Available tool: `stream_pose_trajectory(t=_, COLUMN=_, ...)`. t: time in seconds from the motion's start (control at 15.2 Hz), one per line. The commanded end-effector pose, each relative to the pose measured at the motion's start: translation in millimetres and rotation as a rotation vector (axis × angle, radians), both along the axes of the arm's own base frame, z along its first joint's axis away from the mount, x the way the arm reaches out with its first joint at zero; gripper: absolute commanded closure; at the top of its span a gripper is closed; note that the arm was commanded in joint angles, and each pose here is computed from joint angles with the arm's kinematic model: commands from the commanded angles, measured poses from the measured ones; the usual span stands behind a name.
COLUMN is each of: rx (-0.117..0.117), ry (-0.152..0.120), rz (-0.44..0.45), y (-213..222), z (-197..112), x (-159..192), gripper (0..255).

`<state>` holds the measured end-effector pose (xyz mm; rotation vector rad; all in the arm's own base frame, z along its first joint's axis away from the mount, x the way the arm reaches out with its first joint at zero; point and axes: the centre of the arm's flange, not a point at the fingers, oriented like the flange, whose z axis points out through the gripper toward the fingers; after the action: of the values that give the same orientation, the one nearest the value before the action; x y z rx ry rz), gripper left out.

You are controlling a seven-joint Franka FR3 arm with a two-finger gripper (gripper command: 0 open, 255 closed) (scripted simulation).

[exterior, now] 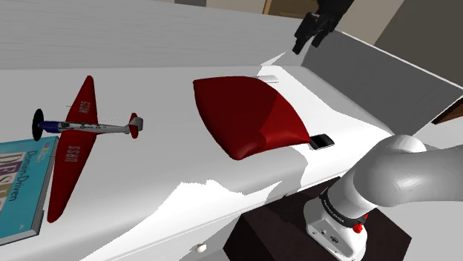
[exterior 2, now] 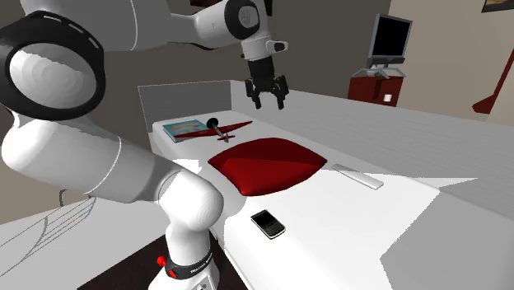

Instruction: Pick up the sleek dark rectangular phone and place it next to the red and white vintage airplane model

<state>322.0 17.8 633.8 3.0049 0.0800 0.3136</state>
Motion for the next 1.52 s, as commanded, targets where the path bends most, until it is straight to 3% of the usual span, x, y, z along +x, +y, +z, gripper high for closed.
stream_pose_trajectory(t=0.0, rx=0.000, ry=0.000, rz=0.000, y=0, z=0, x=0, gripper=0)
stream_pose_trajectory(t=0.79, rx=0.045, ry=0.037, rz=0.645, y=-61, z=-119, x=-93, gripper=0)
stream_pose_trajectory(t=1.45, rx=0.083, ry=0.068, rz=1.182, y=-144, z=-219, x=-133, gripper=0)
